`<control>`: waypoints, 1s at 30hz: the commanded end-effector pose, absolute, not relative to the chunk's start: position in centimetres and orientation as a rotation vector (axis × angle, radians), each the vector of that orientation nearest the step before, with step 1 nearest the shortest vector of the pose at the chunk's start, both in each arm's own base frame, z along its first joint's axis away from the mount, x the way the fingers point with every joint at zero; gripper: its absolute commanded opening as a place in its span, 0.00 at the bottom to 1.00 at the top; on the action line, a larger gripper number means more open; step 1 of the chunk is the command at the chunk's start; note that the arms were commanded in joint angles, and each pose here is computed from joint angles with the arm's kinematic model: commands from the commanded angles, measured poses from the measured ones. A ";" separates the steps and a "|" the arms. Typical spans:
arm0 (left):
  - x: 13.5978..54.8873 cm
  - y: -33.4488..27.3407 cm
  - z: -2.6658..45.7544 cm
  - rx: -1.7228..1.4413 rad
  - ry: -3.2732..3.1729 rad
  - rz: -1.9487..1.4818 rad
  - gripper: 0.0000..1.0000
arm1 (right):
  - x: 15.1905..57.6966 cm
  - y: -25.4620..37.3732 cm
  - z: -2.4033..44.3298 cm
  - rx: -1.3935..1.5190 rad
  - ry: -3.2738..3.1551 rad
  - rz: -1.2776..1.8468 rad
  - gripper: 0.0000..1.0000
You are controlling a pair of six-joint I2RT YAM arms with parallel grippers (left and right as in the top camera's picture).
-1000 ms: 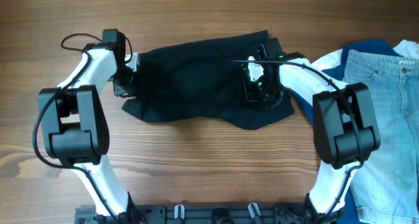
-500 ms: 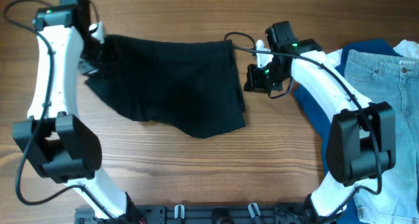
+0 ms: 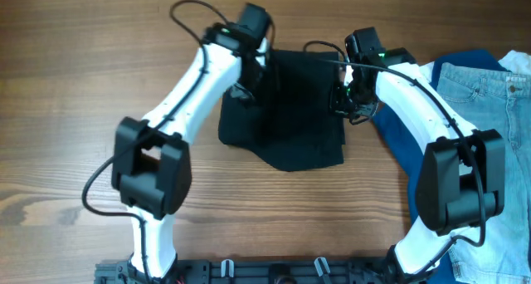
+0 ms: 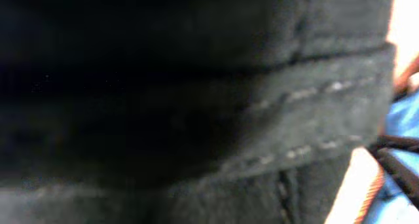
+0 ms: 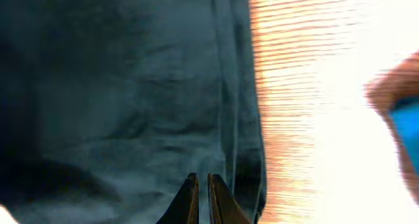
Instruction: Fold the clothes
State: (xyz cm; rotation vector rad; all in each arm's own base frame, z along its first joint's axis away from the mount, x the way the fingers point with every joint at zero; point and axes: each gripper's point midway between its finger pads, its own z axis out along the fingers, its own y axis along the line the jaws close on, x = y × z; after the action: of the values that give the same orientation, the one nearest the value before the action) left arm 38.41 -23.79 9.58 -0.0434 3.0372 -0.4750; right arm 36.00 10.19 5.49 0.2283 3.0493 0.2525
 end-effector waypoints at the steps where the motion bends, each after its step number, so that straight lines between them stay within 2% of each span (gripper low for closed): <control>1: 39.0 -19.9 9.7 -0.172 3.032 -0.296 0.04 | 35.5 9.1 4.6 0.276 3.050 0.155 0.06; 4: 39.6 -17.0 10.5 -0.243 3.033 -0.293 0.04 | 35.0 9.3 2.2 0.268 3.067 0.176 0.05; 7: 39.7 -13.4 12.5 -0.278 3.010 -0.288 0.04 | 34.8 11.4 0.2 0.195 3.090 0.361 0.05; 10: 39.8 -9.6 16.4 -0.327 2.919 -0.309 0.04 | 33.8 12.1 -1.8 0.227 3.157 0.424 0.05; 12: 39.9 -9.3 19.2 -0.333 2.838 -0.377 0.04 | 33.3 12.1 -3.1 0.235 3.194 0.415 0.04; 16: 39.4 -12.8 20.4 -0.262 2.819 -0.511 0.04 | 32.7 12.4 -4.2 0.242 3.233 0.443 0.04; 22: 38.7 -21.2 17.8 -0.159 2.864 -0.579 0.04 | 32.2 12.3 -4.2 0.249 3.252 0.443 0.05; 26: 37.3 -27.4 14.5 -0.009 2.911 -0.600 0.08 | 31.8 12.3 -4.1 0.256 3.271 0.449 0.06; 27: 36.8 -28.5 13.6 0.014 2.931 -0.597 0.26 | 31.7 12.3 -4.1 0.256 3.273 0.448 0.12; 28: 36.3 -29.3 12.9 0.043 2.946 -0.590 0.50 | 31.6 12.3 -4.0 0.259 3.278 0.453 0.25; 30: 36.2 -29.5 12.8 0.051 2.949 -0.585 0.60 | 31.8 12.2 -3.1 0.234 3.279 0.454 0.41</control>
State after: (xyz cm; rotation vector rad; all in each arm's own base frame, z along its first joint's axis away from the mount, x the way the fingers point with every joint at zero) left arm 36.72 -28.58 13.41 0.0542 2.9250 -0.5691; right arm 35.16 12.94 0.01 0.2263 3.1209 0.5327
